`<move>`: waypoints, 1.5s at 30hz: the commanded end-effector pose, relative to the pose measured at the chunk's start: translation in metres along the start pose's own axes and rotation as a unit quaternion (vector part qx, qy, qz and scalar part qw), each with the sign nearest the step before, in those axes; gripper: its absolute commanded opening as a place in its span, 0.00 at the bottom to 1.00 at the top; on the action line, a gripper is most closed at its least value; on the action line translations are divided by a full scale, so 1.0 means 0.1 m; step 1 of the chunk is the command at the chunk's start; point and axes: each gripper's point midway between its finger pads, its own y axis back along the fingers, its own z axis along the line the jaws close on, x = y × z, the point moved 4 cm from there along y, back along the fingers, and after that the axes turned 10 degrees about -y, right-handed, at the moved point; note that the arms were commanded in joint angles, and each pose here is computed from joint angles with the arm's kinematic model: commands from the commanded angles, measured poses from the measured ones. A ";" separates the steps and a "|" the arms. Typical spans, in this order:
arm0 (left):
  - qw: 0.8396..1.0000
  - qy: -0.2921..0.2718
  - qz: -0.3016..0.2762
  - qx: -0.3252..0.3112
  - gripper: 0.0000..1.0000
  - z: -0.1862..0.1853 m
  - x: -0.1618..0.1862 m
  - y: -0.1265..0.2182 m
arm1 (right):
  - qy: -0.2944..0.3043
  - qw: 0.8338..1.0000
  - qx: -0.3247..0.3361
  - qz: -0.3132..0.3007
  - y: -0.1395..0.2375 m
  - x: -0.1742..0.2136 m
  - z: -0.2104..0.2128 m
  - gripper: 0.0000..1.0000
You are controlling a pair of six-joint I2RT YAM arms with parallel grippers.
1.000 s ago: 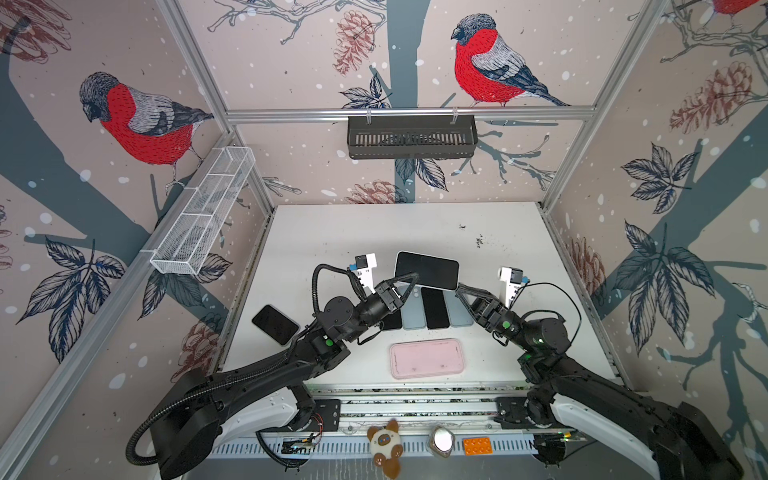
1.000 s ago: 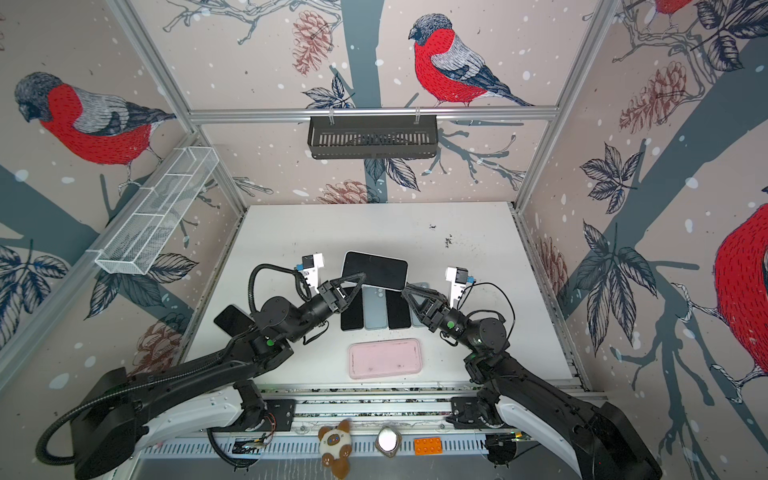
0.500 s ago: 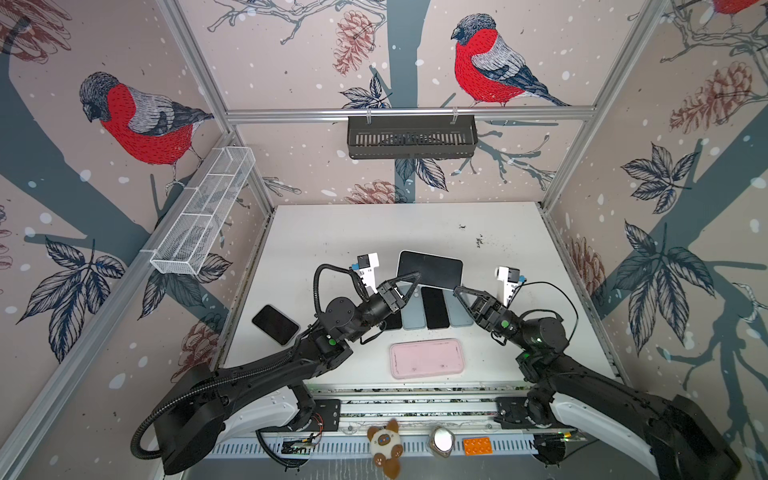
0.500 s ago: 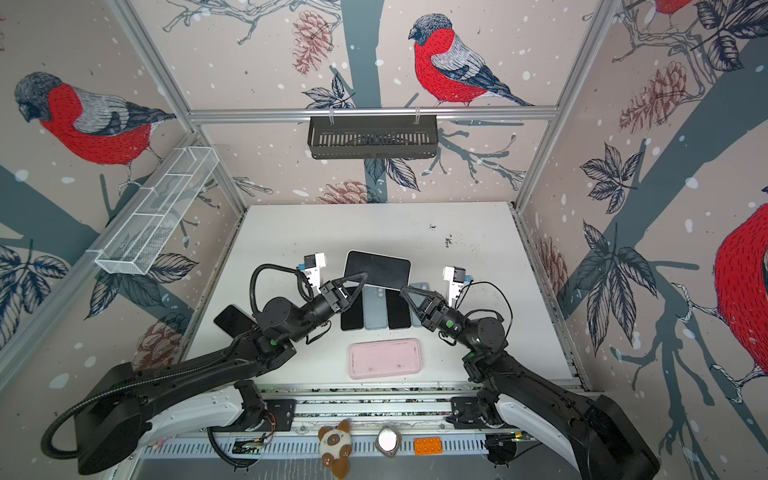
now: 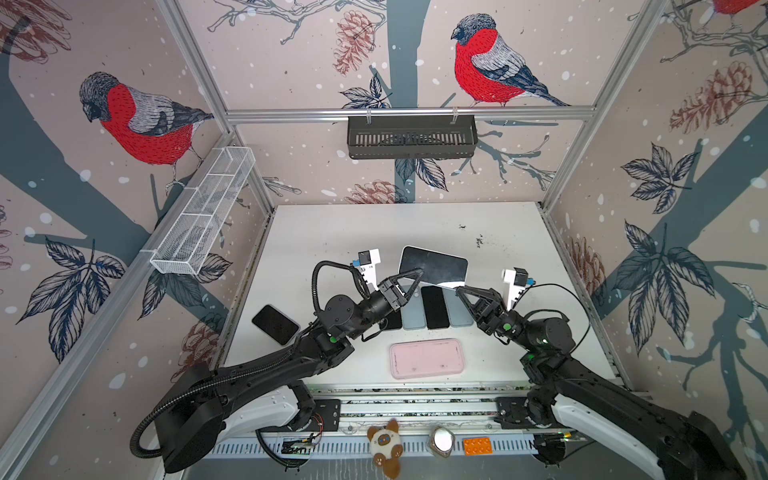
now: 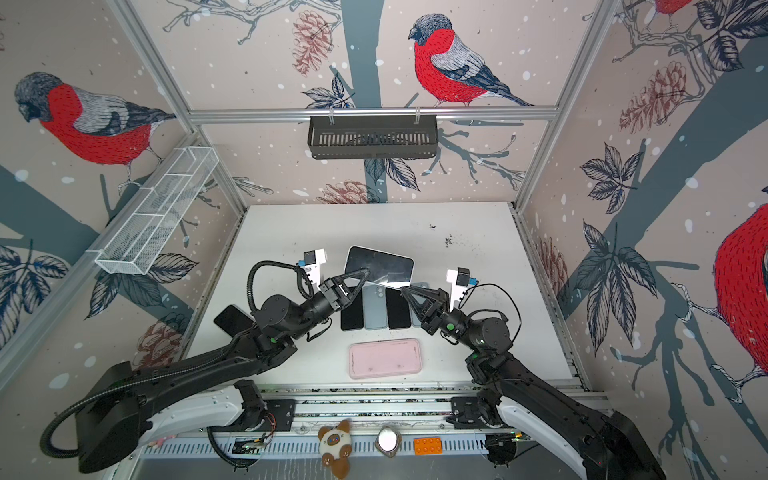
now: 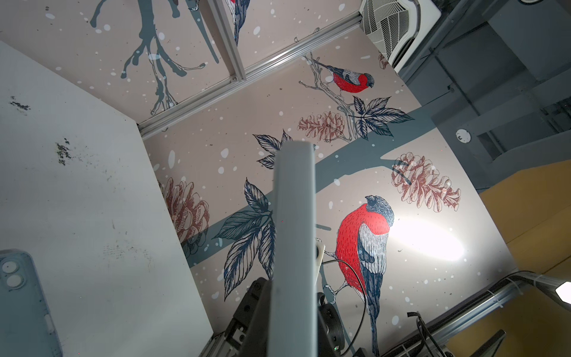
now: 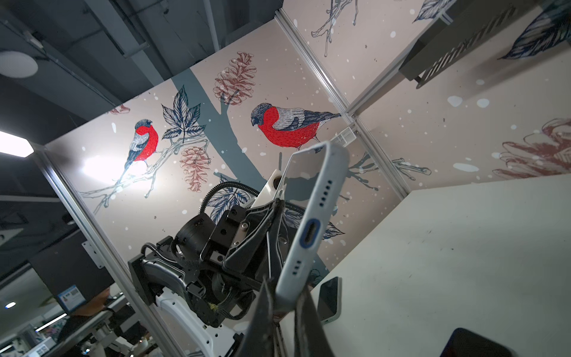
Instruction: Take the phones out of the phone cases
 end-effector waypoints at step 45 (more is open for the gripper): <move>0.998 -0.036 0.028 0.036 0.00 -0.12 -0.04 0.16 | 0.020 0.998 -0.048 0.023 0.25 0.14 0.13 0.69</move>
